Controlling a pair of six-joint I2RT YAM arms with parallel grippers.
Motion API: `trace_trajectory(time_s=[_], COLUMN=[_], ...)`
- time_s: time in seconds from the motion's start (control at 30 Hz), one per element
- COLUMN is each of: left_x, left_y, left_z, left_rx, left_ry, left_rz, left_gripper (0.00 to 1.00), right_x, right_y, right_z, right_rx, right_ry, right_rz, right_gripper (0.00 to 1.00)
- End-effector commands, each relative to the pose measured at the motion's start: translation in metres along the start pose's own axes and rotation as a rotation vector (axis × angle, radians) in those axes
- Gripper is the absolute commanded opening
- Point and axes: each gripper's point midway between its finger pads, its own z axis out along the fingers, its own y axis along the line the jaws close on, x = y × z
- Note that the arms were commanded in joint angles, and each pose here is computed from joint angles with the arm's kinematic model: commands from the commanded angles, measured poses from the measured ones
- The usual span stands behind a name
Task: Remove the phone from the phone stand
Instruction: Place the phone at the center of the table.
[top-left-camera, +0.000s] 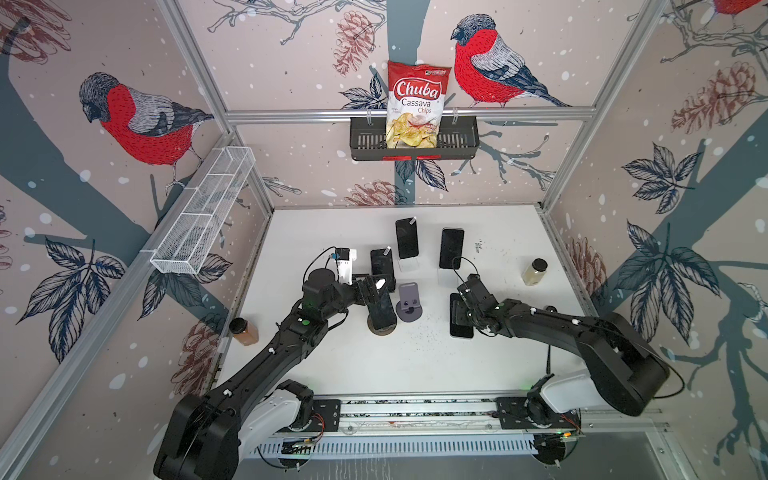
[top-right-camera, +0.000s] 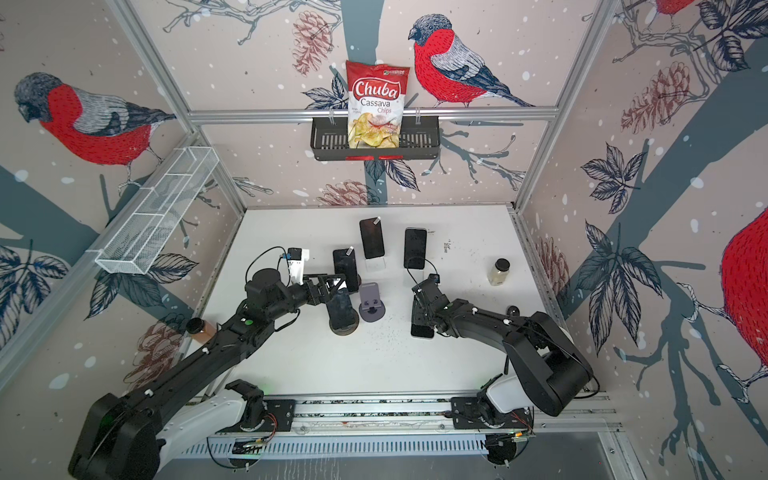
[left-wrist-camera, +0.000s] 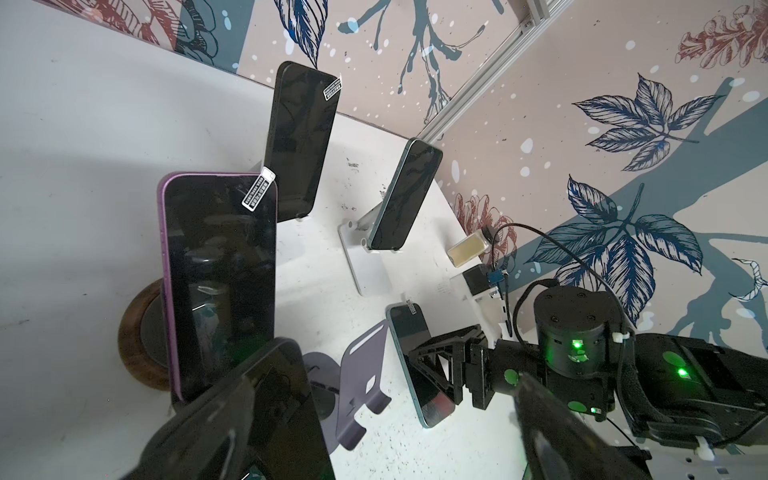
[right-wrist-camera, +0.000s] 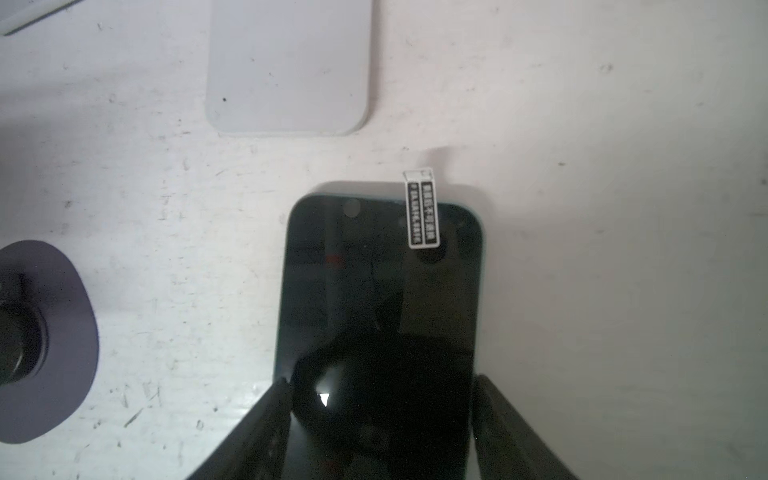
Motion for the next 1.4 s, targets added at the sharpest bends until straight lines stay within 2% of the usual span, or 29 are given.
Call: trace_trajectory(time_s=[0.0,0.07,0.33,0.47,0.73,0.93,1.37], left_x=[-0.005,-0.005,-0.006,-0.006,-0.008,-0.009,-0.006], left_y=[-0.005,-0.004,-0.005,-0.006,-0.005,-0.005,0.004], left_z=[0.000,0.000,0.001,0.001,0.004,0.007,0.010], left_rx=[0.019,0.018,0.023,0.023,0.016,0.017,-0.022], left_ry=[-0.024,-0.025,-0.020,-0.021,-0.013,-0.007,0.008], left_rz=[0.029,0.029,0.035,0.039,0.052,0.058,0.044], left_gripper=[0.97,0.97,0.97,0.97,0.97,0.97,0.97], right_x=[0.032,0.032,0.019,0.017,0.025,0.018,-0.051], right_y=[-0.007,-0.007,-0.002,-0.013,-0.016,-0.021,0.028], right_z=[0.003,0.004,-0.002,-0.002,-0.001,-0.008,-0.056], right_rx=[0.014,0.019,0.049,0.148,0.213,0.249,0.075], right_ry=[0.135,0.138,0.105,0.116,0.134,0.101,-0.107], right_rz=[-0.021,-0.018,-0.032,-0.050,-0.119,-0.143,-0.139], right_gripper=[0.70,0.72,0.90,0.95,0.95,0.94,0.98])
